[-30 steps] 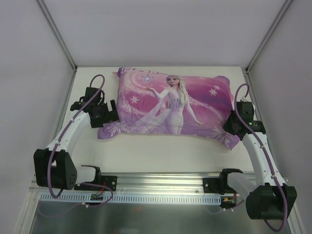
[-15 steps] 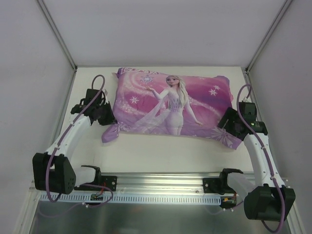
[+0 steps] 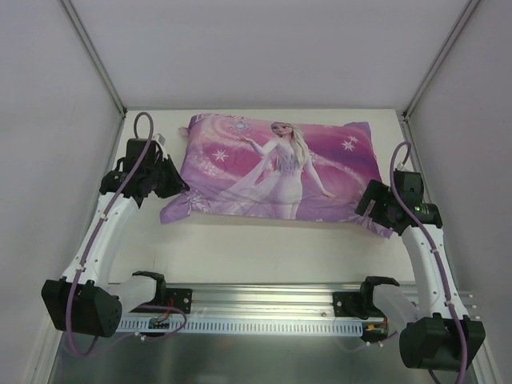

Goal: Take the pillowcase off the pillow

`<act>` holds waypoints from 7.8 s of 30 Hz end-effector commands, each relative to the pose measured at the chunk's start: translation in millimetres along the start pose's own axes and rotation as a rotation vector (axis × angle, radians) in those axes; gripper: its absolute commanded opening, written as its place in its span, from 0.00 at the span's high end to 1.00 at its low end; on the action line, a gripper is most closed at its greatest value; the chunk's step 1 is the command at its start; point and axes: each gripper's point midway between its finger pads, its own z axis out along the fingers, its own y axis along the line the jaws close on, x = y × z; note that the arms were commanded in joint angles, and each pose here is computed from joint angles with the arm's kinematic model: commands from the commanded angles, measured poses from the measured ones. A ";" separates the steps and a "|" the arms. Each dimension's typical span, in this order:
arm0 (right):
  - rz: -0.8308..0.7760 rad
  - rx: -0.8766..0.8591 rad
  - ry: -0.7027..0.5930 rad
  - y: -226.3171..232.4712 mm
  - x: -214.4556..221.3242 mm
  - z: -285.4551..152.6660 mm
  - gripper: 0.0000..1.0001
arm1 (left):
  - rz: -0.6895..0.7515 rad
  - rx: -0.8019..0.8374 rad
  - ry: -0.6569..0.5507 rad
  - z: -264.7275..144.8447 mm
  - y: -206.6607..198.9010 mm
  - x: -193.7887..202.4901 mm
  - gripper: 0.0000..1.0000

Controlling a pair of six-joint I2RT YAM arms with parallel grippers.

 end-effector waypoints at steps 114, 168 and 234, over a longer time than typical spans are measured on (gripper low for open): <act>-0.041 -0.011 -0.046 56.7 -30.1 14.7 0.28 | 0.457 0.550 0.272 3.4 -257.7 65.1 0.52; -0.216 0.039 -0.137 77.3 -14.2 -23.1 0.99 | 0.072 0.019 0.399 93.2 -32.9 141.6 1.00; -0.238 -0.682 -0.305 335.7 -20.2 -169.2 0.99 | -0.006 0.201 0.451 106.9 -43.0 159.2 1.00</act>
